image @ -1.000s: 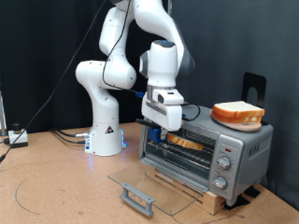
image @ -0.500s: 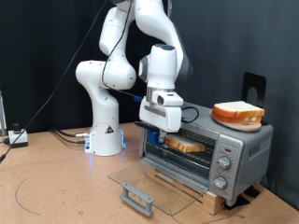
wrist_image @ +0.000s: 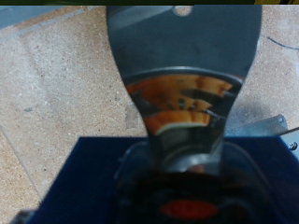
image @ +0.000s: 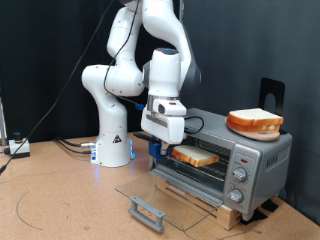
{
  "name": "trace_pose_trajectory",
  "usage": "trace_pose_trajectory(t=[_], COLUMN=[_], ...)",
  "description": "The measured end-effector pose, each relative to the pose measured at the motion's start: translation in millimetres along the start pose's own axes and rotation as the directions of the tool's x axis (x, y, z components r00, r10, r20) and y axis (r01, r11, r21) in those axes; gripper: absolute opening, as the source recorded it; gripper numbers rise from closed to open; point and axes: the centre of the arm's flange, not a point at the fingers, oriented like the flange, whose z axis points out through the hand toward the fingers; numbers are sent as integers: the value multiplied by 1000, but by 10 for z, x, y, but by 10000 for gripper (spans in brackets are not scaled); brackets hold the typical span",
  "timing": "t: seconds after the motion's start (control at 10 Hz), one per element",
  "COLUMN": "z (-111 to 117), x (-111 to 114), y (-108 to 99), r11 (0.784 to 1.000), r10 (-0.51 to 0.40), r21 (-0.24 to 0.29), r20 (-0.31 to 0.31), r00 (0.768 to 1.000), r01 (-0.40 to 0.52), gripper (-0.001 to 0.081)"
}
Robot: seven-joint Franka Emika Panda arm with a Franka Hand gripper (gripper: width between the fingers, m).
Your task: Make a piece of toast with the oven
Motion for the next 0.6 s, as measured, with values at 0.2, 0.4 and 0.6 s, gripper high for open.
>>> trace_pose_trajectory(t=[0.2,0.4,0.6], z=[-52,-111,-141], x=[-20,3,51], y=[44,35,-17], r11=[999,997,996], r10=[3,4,-5], r21=[39,76,91], r20=[-16,-35,-39], r00=[1000,999,999], r01=[-3,-2,9], gripper=[394,394,394])
